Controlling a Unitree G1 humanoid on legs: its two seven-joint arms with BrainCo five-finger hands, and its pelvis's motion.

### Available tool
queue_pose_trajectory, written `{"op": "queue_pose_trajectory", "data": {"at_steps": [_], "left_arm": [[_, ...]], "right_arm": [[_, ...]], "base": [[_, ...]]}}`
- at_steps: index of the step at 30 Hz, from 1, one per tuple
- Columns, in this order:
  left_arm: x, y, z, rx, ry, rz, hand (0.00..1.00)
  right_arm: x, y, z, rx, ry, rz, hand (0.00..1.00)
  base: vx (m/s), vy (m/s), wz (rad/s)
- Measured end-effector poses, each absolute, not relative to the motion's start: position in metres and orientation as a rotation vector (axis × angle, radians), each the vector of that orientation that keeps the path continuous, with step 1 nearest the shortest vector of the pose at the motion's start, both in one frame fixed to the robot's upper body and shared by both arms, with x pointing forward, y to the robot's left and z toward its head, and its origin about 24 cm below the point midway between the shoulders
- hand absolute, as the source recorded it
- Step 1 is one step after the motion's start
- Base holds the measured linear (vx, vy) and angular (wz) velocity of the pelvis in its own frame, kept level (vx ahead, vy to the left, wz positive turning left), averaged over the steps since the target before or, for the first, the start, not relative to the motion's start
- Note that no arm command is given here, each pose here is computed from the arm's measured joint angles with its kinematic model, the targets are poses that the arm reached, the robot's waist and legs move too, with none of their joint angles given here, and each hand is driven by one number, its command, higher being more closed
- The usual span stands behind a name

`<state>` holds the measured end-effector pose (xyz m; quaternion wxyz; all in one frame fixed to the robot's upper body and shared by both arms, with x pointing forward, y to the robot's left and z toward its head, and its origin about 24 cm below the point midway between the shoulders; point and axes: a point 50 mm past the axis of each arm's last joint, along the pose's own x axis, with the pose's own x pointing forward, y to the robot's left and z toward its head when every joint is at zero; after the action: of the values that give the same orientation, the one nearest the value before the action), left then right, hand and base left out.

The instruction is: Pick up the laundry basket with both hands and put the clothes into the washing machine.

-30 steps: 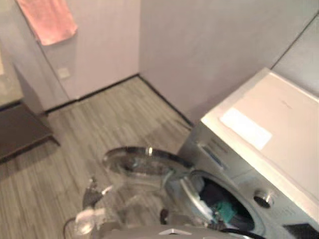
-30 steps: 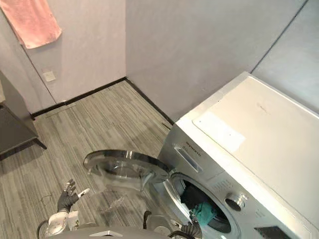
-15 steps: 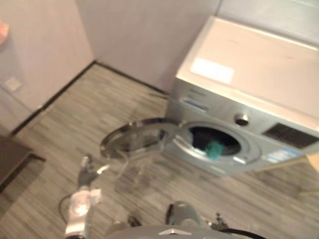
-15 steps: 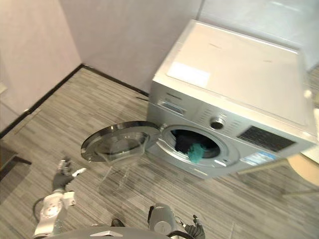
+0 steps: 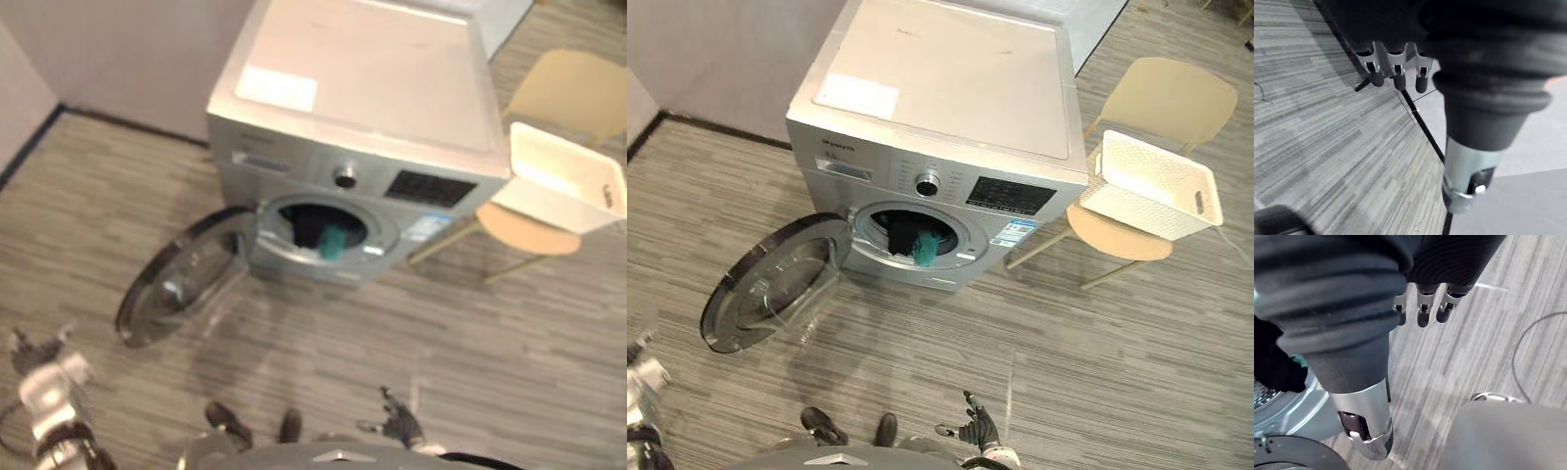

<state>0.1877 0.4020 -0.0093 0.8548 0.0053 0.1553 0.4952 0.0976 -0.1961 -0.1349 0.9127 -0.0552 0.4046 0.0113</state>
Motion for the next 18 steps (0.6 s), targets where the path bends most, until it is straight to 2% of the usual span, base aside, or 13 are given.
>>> {"op": "queue_pose_trajectory", "data": {"at_steps": [2,4,8,10,12,14,16,18], "left_arm": [[0.225,0.421,0.039,0.026,0.208,1.05,0.0],[0.246,0.424,0.066,0.022,0.151,1.037,0.0],[0.288,0.404,0.095,-0.012,0.074,0.932,0.0],[0.293,0.399,0.097,-0.036,0.062,0.922,0.0],[0.297,0.393,0.09,-0.134,0.059,0.919,0.0],[0.292,0.385,0.062,-0.249,0.134,0.917,0.0],[0.282,0.363,0.019,-0.418,0.236,0.888,0.0],[0.254,0.323,-0.046,-0.543,0.439,0.821,0.0]], "right_arm": [[0.105,-0.196,-0.127,-0.121,0.779,0.027,0.0],[0.108,-0.197,-0.117,-0.124,0.722,0.024,0.0],[0.099,-0.191,-0.102,-0.099,0.659,0.031,0.0],[0.097,-0.189,-0.1,-0.096,0.651,0.041,0.0],[0.098,-0.185,-0.094,-0.081,0.624,0.051,0.0],[0.1,-0.182,-0.092,-0.067,0.611,0.054,0.0],[0.101,-0.178,-0.094,-0.036,0.622,0.051,0.0],[0.109,-0.173,-0.095,-0.029,0.629,0.094,0.0]], "base": [[-0.14,-0.117,0.09],[-0.12,-0.066,-0.1],[-0.1,0.015,-0.13],[-0.08,0.047,-0.24],[-0.08,0.064,-0.48],[-0.07,0.075,-0.35],[-0.07,0.13,-0.36],[-0.05,0.164,-0.38]]}}
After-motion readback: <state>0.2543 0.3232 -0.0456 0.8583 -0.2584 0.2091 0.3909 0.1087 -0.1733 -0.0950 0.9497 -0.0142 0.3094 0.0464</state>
